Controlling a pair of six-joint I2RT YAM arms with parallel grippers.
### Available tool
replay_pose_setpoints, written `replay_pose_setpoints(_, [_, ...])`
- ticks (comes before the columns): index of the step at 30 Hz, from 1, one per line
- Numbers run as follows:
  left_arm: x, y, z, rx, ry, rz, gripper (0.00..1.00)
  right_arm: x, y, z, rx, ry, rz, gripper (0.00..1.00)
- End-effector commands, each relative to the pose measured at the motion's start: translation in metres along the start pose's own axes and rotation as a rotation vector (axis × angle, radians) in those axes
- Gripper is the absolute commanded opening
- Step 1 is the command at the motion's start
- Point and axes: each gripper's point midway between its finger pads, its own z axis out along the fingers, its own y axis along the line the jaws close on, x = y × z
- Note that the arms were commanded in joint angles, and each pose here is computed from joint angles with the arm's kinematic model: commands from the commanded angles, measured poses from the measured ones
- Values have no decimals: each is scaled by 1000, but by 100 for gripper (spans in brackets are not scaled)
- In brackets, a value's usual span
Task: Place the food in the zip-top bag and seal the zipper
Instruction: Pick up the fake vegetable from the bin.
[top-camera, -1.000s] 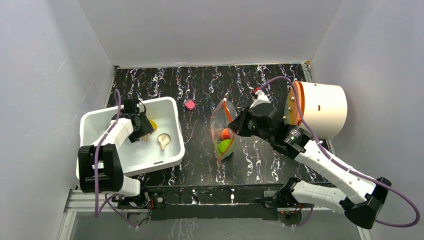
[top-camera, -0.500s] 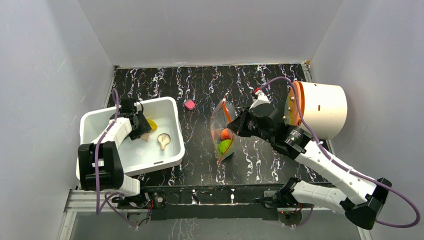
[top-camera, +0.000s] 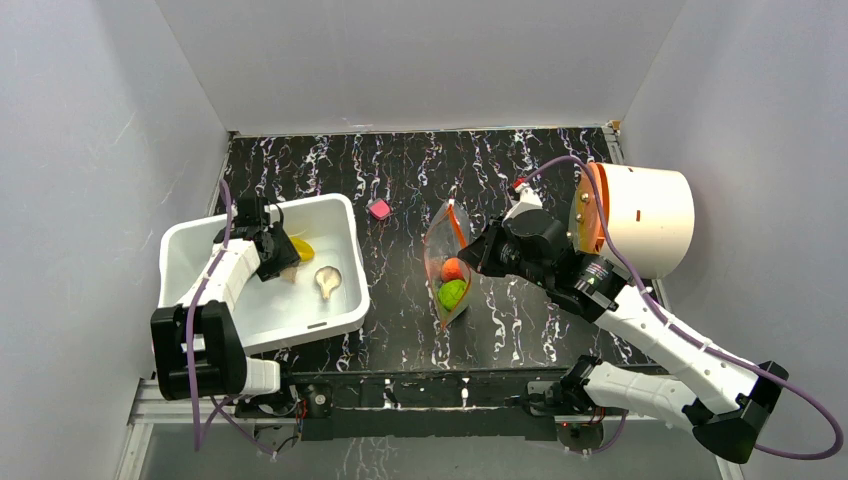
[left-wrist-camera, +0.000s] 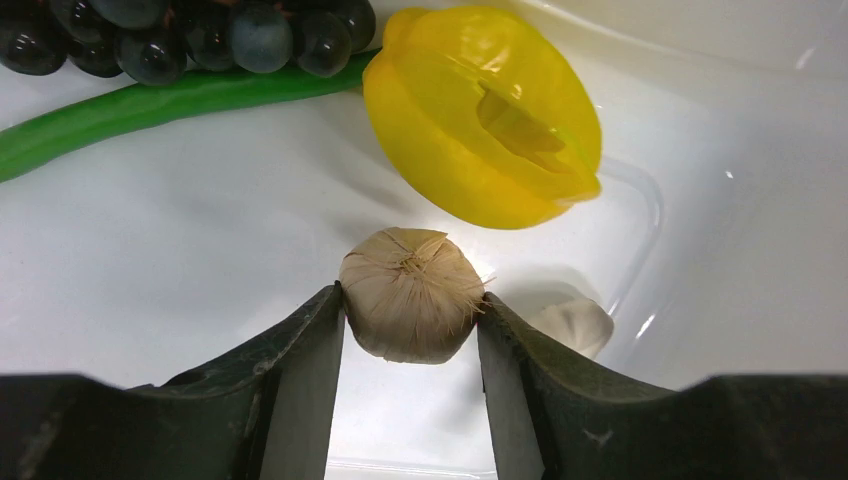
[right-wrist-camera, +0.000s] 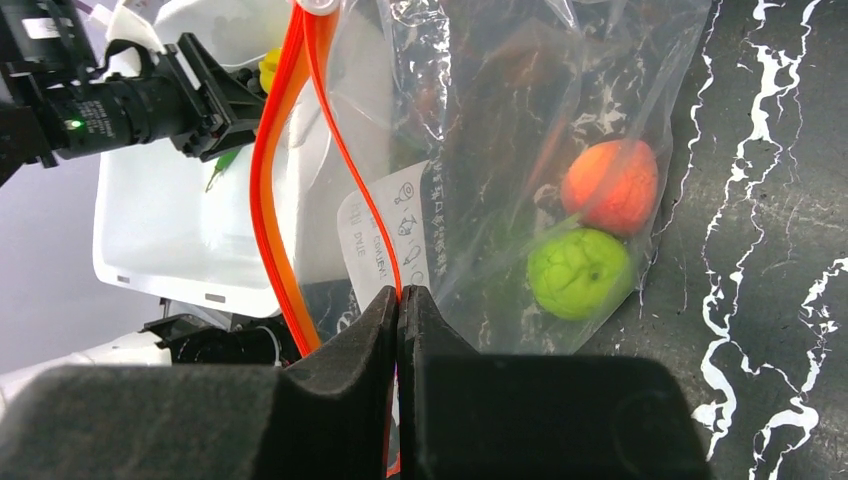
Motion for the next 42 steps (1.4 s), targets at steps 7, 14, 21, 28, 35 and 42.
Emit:
replay_pose_setpoints(7, [-13,-22,-63,165,-68,-8,45,-11,15,10,-20,-2,-31,0])
replay_pose_setpoints(14, [-14,-36,-98,279,-90,26,44,-30,21,1,3,-34,-67,0])
replay_pose_setpoints(21, [-5,-63,-125,460,-48,83,41,-61,-2,-30,159,-133,-161,0])
replay_pose_setpoints(28, [8,-80,-143,596,3,108,40,-65,-15,-37,238,-123,-235,0])
replay_pose_setpoints(35, [9,-101,-181,750,-12,94,37,-40,7,3,95,-57,-166,0])
replay_pose_setpoints(42, [22,-103,-182,785,6,96,36,-26,24,29,12,-2,-109,0])
